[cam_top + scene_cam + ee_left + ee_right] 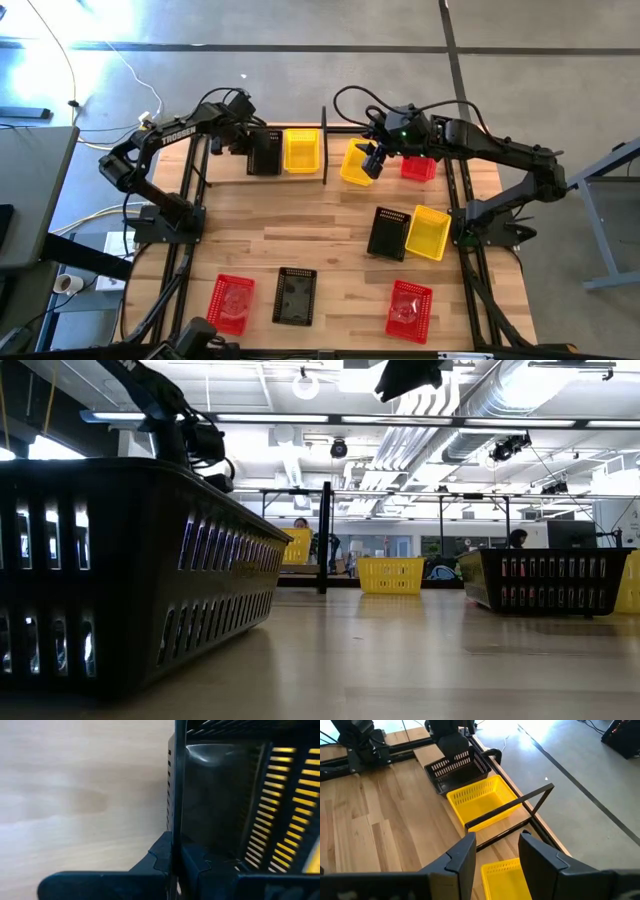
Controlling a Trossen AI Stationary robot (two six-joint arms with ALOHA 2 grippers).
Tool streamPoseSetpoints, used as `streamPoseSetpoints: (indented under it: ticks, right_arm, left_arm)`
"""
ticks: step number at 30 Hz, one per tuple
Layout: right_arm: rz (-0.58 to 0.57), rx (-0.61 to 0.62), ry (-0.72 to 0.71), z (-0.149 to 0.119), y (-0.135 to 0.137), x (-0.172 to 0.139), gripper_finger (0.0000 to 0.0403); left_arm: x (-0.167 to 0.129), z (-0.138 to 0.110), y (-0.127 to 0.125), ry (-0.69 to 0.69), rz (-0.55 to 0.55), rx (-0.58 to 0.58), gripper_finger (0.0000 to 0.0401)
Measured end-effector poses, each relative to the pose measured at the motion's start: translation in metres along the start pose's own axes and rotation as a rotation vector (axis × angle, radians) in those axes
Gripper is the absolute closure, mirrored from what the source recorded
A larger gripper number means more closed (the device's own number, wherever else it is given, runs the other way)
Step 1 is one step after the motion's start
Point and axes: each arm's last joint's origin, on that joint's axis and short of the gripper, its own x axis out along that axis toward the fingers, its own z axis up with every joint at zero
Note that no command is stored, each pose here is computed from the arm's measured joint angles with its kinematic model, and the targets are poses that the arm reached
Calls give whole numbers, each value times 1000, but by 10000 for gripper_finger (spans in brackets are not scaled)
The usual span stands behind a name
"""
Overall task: Stack baskets on shelf by color
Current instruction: Put the top left black bin on the shelf
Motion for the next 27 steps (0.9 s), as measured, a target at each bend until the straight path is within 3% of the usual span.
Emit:
streamPoseSetpoints:
  ticks: [4, 27]
  right_arm:
    - [-8, 5, 1, 0, -3, 1, 269]
    - [-10, 5, 6, 0, -3, 1, 269]
  left_arm:
    - [0, 3, -3, -22, -33, 5, 394]
    - [0, 2, -1, -32, 10, 0, 387]
